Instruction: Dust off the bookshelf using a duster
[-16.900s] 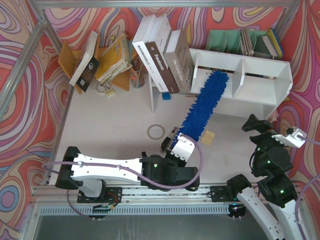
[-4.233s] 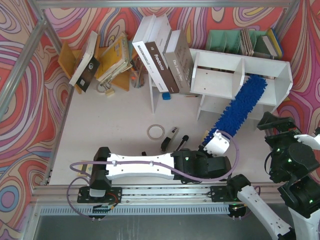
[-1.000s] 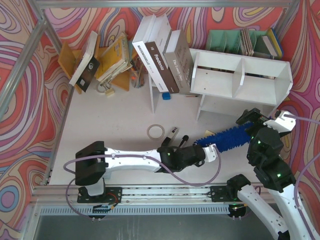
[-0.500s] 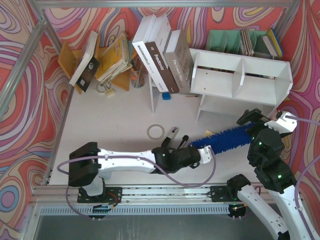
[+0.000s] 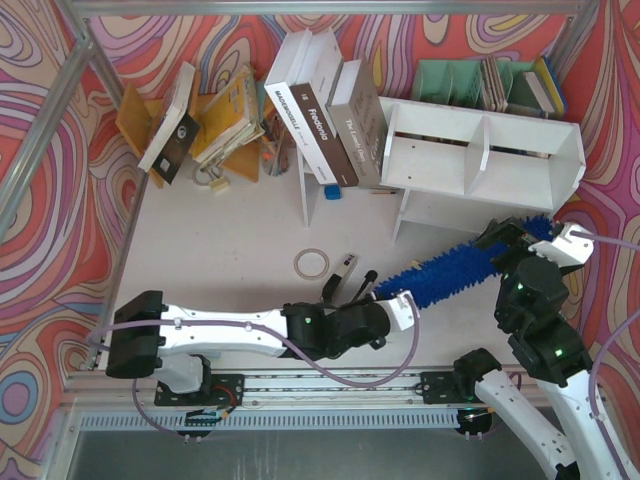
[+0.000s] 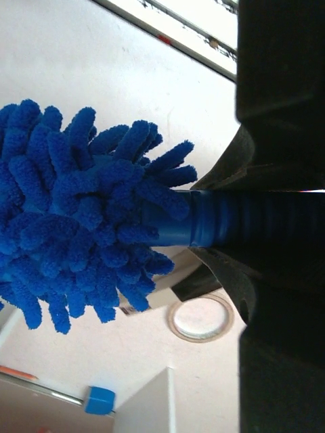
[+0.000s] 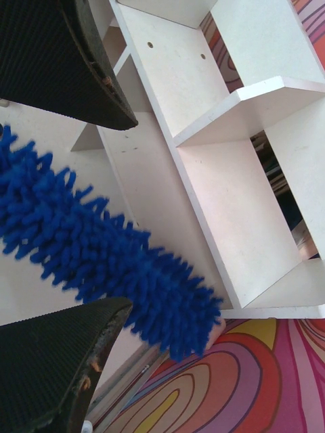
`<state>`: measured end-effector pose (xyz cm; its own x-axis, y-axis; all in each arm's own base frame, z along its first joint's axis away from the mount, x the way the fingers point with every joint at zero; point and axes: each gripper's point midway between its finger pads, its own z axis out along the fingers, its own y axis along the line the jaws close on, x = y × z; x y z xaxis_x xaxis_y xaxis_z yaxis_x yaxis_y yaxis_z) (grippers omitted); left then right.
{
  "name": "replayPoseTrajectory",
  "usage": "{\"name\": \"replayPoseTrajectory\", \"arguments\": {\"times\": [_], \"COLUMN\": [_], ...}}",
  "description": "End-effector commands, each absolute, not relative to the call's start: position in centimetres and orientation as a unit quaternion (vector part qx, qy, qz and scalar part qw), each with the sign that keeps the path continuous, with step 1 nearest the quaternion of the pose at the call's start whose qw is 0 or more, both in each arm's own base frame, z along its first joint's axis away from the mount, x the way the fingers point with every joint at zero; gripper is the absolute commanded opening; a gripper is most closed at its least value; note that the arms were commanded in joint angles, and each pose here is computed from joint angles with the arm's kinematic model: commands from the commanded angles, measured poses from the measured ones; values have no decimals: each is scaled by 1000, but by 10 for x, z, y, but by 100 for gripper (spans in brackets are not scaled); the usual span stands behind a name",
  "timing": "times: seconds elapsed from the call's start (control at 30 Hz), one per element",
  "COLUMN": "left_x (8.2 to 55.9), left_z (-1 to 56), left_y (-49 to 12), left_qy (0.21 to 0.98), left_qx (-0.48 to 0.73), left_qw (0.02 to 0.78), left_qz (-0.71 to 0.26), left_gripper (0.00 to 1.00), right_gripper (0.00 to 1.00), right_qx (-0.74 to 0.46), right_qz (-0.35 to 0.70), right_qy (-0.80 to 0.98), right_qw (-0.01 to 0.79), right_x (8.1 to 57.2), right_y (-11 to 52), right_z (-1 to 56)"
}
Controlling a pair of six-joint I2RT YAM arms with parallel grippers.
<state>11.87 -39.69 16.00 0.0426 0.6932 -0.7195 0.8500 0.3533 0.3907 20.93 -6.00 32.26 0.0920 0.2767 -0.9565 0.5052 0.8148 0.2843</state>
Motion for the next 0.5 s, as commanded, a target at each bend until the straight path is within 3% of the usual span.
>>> {"name": "replayPoseTrajectory", "arguments": {"times": [0.0,0.47], "left_x": [138,134], "left_z": [188,211], "left_y": [-367,-261], "left_qy": [712,778], "left_qx": [481,372], "left_qw": [506,502], "left_qz": [-71,-65], "left_gripper": [0,0], "right_gripper": [99,99], "right_qx": [299,297], "right_qz": [-89,-89], "right_qy": [658,661], "right_qw": [686,683], "right_x": [208,210], "right_y": [-63,-62], "right_z": [327,325]}}
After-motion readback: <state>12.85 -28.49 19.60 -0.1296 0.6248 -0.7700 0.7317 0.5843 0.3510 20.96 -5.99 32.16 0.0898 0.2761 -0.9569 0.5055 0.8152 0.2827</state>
